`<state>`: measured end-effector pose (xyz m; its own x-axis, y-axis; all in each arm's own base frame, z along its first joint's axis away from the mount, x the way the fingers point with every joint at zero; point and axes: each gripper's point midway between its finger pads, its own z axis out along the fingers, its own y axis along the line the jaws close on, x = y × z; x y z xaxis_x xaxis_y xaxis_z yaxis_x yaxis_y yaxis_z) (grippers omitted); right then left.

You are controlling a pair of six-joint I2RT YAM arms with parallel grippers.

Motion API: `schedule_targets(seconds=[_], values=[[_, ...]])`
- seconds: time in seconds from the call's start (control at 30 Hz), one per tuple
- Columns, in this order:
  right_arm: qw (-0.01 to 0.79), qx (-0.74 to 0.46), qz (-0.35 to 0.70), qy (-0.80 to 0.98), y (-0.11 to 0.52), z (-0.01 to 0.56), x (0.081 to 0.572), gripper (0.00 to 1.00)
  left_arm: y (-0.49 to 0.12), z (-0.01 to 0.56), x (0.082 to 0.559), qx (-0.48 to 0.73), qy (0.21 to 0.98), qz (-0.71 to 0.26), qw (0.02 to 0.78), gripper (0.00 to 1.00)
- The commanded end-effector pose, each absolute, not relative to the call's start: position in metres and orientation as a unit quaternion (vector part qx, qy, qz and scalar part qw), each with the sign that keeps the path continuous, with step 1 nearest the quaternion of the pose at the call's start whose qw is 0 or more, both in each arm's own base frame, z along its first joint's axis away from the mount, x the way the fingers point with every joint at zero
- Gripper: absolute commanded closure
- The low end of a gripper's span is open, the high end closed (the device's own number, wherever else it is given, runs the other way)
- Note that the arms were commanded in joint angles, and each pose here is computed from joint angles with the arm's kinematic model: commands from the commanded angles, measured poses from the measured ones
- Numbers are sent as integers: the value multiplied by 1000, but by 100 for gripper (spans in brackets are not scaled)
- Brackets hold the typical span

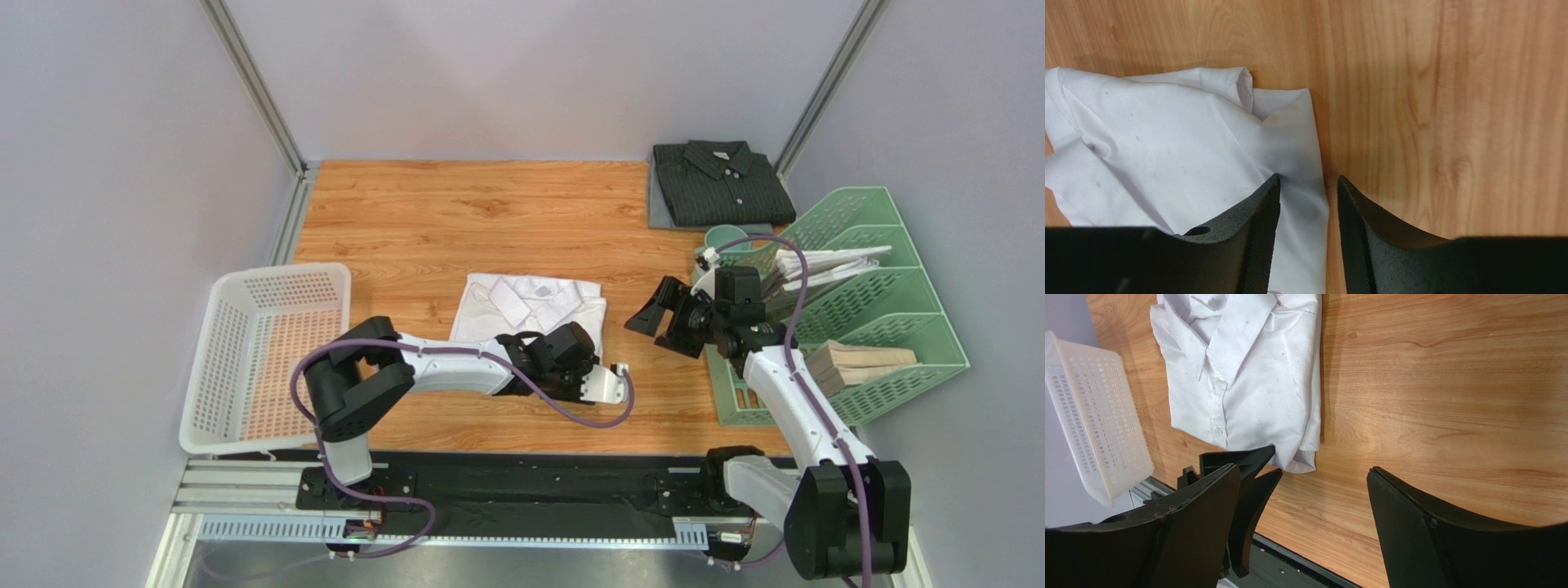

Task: Fold and stack the long sleeve shirts
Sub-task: Neatly place the folded shirt into the bin

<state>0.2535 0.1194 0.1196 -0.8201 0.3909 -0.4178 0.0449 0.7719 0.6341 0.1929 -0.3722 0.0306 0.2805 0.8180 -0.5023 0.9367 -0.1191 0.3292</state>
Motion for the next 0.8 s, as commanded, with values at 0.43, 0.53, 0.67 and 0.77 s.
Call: schedule_targets(seconds=[0.43,0.53,0.67,0.77], values=[[153,163,385,895,155,77,287,0,-390,86,257,663,630,-195,354,100],[151,175,407,883,168,76,301,0,-390,93,256,661,630,-201,355,100],[161,196,441,861,183,82,320,0,-388,98,257,658,632,-201,356,100],[174,208,458,847,189,87,330,0,-386,101,261,653,637,-202,357,100]])
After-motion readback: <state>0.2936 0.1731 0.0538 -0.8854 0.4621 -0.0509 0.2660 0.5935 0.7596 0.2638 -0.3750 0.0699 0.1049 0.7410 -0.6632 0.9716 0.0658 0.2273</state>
